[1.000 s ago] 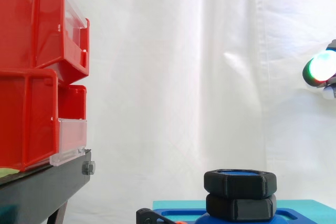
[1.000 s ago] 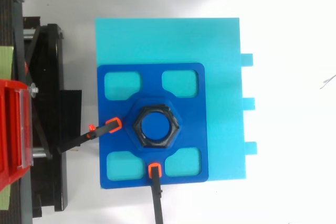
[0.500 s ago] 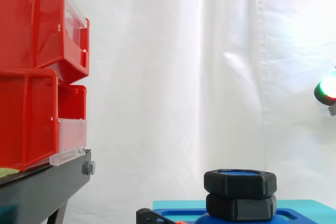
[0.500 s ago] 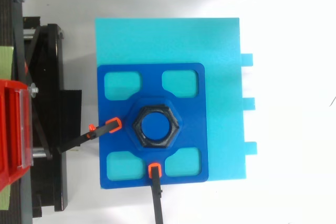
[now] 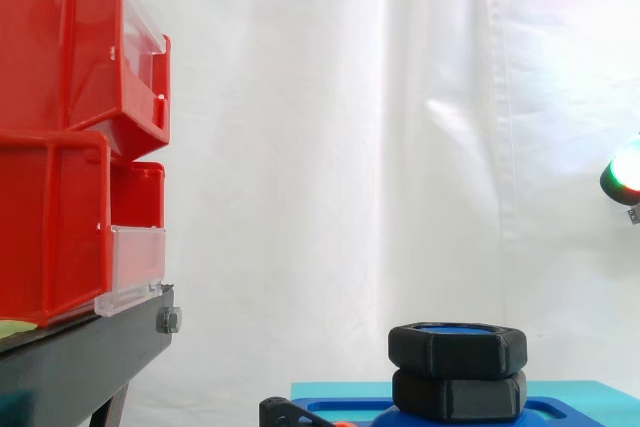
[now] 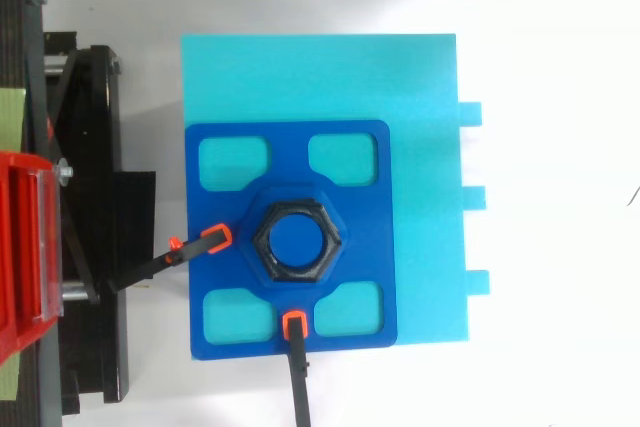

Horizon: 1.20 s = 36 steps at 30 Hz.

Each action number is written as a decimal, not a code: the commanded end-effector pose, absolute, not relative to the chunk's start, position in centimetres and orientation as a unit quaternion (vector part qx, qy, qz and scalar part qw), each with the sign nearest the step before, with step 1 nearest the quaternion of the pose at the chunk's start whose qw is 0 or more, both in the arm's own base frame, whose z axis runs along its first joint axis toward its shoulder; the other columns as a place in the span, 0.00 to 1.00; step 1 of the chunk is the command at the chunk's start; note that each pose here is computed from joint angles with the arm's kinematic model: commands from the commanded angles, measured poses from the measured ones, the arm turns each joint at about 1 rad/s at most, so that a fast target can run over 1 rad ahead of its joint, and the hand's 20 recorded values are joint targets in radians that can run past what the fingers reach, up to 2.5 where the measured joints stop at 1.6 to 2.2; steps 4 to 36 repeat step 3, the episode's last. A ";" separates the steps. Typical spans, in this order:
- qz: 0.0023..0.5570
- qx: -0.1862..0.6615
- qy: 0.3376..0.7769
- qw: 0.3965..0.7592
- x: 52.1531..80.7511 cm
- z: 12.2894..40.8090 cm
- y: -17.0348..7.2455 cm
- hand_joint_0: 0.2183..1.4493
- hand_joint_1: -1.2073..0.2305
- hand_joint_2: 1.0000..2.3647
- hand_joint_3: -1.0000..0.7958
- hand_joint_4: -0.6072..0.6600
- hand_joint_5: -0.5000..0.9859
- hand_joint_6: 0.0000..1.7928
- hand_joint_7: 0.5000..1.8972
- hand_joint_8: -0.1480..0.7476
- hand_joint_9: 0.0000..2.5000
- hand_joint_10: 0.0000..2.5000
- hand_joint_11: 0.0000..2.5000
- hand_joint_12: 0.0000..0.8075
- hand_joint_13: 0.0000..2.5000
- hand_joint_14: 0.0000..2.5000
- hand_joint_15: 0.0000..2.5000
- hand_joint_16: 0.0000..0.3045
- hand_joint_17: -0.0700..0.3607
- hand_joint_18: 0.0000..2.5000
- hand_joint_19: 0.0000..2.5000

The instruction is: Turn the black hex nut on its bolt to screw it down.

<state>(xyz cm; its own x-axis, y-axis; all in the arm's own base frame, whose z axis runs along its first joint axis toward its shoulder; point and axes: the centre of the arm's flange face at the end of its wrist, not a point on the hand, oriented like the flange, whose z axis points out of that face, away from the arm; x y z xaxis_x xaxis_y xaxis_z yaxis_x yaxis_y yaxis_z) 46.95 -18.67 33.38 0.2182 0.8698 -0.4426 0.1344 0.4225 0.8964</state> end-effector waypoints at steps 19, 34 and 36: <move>0.289 0.453 0.554 0.636 46.9 33.4 -18.7 0.17 0.64 0.00 0.28 0.57 0.17 0.28 0.18 0.43 0.02 0.00 0.04 0.46 0.00 0.00 0.00 0.20 0.48 0.00 0.07; 0.289 0.453 0.554 0.636 46.9 33.4 -18.7 0.17 0.64 0.00 0.28 0.57 0.17 0.28 0.18 0.43 0.02 0.00 0.04 0.46 0.00 0.00 0.00 0.20 0.48 0.00 0.07; 0.289 0.453 0.554 0.636 46.9 33.4 -18.7 0.17 0.64 0.00 0.28 0.57 0.17 0.28 0.18 0.43 0.02 0.00 0.04 0.46 0.00 0.00 0.00 0.20 0.48 0.00 0.07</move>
